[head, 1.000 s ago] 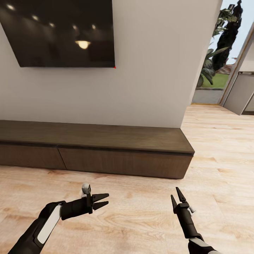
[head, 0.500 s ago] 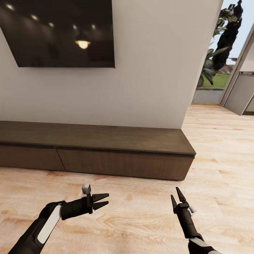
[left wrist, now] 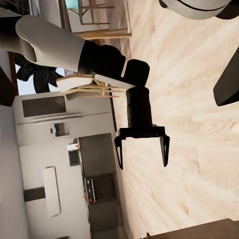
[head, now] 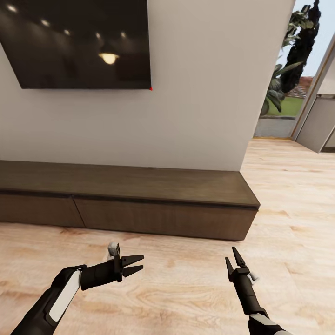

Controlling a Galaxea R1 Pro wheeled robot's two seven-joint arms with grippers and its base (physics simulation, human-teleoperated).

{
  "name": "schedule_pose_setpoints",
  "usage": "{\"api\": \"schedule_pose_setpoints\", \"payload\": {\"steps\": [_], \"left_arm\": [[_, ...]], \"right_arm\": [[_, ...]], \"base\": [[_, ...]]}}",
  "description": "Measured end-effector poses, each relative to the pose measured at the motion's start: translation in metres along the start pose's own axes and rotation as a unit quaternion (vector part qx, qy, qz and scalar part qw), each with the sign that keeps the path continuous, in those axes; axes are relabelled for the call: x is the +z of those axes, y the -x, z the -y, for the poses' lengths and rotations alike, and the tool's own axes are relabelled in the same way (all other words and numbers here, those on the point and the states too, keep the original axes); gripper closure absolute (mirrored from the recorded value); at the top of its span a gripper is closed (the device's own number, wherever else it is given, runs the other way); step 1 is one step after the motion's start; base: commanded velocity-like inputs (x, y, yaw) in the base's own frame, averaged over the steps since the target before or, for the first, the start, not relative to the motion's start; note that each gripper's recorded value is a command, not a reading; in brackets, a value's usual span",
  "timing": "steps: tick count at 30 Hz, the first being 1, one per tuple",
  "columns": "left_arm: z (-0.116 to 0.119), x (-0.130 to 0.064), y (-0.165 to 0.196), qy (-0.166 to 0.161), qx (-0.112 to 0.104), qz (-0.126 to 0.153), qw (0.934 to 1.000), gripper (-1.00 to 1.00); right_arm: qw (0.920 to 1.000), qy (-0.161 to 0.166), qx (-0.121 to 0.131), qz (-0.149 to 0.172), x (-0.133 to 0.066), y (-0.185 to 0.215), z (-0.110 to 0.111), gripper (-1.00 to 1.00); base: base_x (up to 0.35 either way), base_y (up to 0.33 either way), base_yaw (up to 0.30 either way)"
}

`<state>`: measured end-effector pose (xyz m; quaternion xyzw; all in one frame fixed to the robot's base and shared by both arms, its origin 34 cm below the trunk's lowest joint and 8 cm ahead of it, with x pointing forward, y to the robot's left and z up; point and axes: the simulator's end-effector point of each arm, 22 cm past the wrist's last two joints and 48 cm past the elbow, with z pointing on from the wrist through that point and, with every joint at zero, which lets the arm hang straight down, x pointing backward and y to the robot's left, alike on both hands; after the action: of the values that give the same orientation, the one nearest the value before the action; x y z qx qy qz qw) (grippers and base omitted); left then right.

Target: Place each of the two pumpkins and all three candles from the living room inside a cabinet in the living room (use any cabinet), then make sure every cabinet is closed, and position the cauldron so it is next to a table in the living room.

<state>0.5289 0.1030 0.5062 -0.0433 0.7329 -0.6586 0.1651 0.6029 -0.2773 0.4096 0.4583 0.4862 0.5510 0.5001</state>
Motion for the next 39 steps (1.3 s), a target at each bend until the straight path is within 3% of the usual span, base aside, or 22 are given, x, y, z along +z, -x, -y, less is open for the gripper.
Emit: {"api": "schedule_pose_setpoints", "payload": {"steps": [15, 27, 34, 39], "left_arm": [[0.001, 0.001, 0.000, -0.001, 0.000, 0.000, 1.0000, -1.00], [0.002, 0.009, -0.009, -0.005, -0.003, -0.011, 0.9999, -1.00], [0.002, 0.013, -0.014, -0.006, -0.003, -0.019, 0.9998, -1.00], [0.002, 0.013, -0.014, -0.007, -0.004, -0.020, 0.9998, -1.00]], "right_arm": [[1.0000, 0.001, 0.000, 0.001, 0.000, 0.001, -0.001, -1.00], [1.0000, 0.001, 0.001, 0.004, 0.001, 0.003, -0.001, -1.00], [0.9981, -0.059, -0.003, 0.020, -0.001, 0.022, 0.024, -1.00], [0.9968, -0.076, -0.008, 0.024, 0.001, 0.031, 0.029, -1.00]], "base": [[0.200, 0.000, 0.000], [0.050, 0.000, 0.000], [0.114, 0.000, 0.000], [0.015, 0.000, 0.000]]}}
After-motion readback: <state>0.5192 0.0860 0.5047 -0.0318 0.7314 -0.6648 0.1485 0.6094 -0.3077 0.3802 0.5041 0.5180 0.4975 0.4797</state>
